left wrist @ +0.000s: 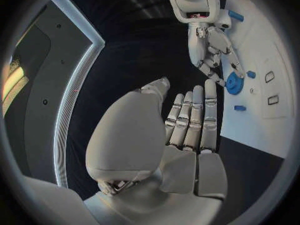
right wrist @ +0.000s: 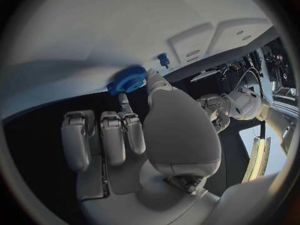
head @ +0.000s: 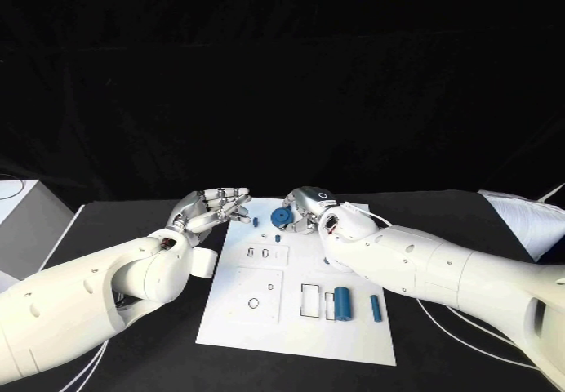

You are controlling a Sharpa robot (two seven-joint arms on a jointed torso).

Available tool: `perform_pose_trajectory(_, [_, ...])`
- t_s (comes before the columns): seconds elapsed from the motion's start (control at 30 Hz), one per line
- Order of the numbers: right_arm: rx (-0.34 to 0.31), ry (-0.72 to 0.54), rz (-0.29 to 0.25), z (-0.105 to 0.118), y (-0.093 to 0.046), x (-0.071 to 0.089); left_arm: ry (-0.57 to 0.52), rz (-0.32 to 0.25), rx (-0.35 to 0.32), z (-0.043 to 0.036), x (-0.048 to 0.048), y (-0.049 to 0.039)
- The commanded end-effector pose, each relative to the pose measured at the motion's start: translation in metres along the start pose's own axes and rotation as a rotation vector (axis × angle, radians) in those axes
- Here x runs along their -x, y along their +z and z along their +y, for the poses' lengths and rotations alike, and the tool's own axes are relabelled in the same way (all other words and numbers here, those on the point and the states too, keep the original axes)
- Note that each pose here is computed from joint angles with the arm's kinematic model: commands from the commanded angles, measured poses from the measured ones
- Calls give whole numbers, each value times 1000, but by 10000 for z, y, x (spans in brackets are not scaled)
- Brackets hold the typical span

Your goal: Assemble the parts on the task board

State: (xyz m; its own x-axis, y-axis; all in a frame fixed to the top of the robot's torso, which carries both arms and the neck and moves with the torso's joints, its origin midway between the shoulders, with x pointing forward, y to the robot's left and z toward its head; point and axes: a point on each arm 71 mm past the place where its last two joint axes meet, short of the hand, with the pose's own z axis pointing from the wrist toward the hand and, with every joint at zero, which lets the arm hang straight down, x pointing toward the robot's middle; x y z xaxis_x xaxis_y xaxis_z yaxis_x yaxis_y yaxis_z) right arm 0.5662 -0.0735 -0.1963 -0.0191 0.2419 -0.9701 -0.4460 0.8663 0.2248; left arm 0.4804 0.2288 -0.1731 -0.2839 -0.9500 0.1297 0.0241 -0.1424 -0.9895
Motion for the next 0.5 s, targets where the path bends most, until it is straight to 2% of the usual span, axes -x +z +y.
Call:
perform_pose_trajectory(0.03, [7, 9, 32, -14, -8, -21, 0, 10, -9, -11, -16, 1])
perform_pose_trajectory(0.23, [-3, 22, 56, -65, -26, -31, 0, 9, -9, -12, -11, -2])
perform_pose_trajectory(0.5, [-3, 40, 60, -101, -58, -25, 2, 6, -7, -12, -4, -4])
